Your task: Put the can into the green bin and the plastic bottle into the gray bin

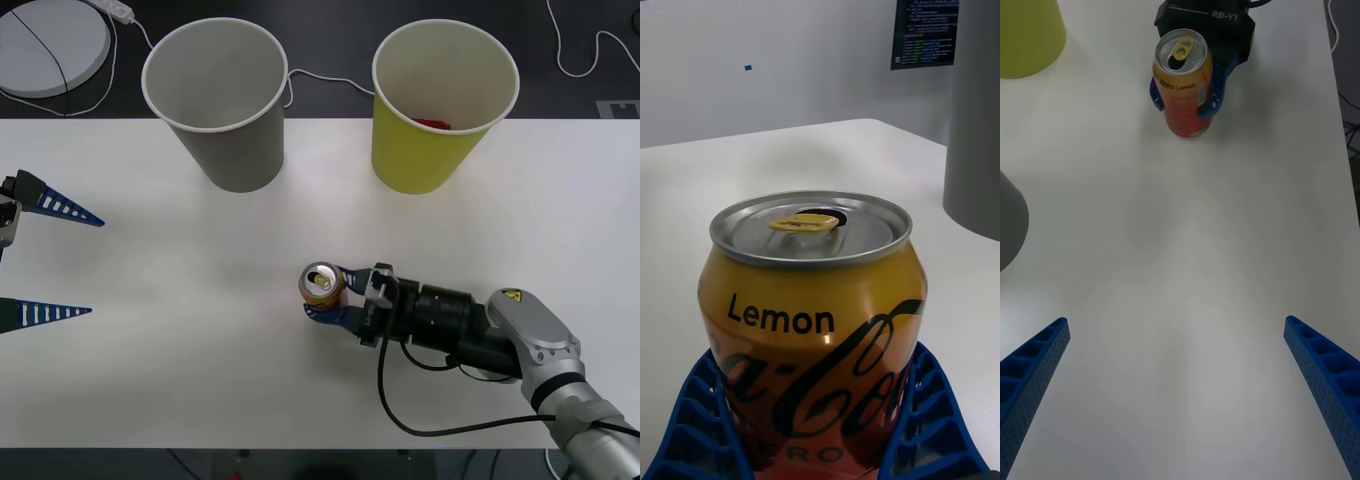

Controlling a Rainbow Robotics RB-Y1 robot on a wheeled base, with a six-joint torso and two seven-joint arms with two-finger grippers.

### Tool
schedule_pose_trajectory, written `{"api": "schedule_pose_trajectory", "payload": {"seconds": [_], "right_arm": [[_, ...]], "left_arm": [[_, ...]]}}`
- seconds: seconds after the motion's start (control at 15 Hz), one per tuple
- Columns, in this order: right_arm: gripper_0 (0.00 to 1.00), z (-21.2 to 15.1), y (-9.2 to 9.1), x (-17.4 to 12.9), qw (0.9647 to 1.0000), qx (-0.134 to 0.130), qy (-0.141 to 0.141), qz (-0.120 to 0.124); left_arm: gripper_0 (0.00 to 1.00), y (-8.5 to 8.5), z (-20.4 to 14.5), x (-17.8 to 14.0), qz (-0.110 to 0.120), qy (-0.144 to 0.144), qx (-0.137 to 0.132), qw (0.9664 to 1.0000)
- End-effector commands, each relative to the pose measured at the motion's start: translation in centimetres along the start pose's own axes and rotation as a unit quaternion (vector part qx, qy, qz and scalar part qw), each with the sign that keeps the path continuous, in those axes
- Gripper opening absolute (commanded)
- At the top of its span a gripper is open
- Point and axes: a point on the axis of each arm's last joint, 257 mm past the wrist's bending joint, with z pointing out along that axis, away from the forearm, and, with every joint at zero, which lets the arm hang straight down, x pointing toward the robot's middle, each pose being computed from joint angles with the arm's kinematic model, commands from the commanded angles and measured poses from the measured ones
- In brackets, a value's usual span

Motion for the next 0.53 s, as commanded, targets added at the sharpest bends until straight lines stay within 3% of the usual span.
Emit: {"api": "schedule_pose_trajectory", "payload": {"seconds": [0.07, 0.27, 0.53], "right_arm": [[0.00, -0.9, -0.5, -0.4, 0.9998, -0.013, 0.013, 0.005], [0.00, -2.6, -0.8, -1.2, 0.9988, -0.024, 0.036, 0.020], [0.00, -6.9, -1.3, -2.5, 0.9961, -0.013, 0.076, 0.042]], "left_arm": [[1.00, 0.0, 0.0, 0.0, 0.000, 0.000, 0.000, 1.0000], [1.00, 0.0, 0.0, 0.0, 0.000, 0.000, 0.000, 1.0000], [1.00, 0.0, 0.0, 0.0, 0.000, 0.000, 0.000, 1.0000]]}}
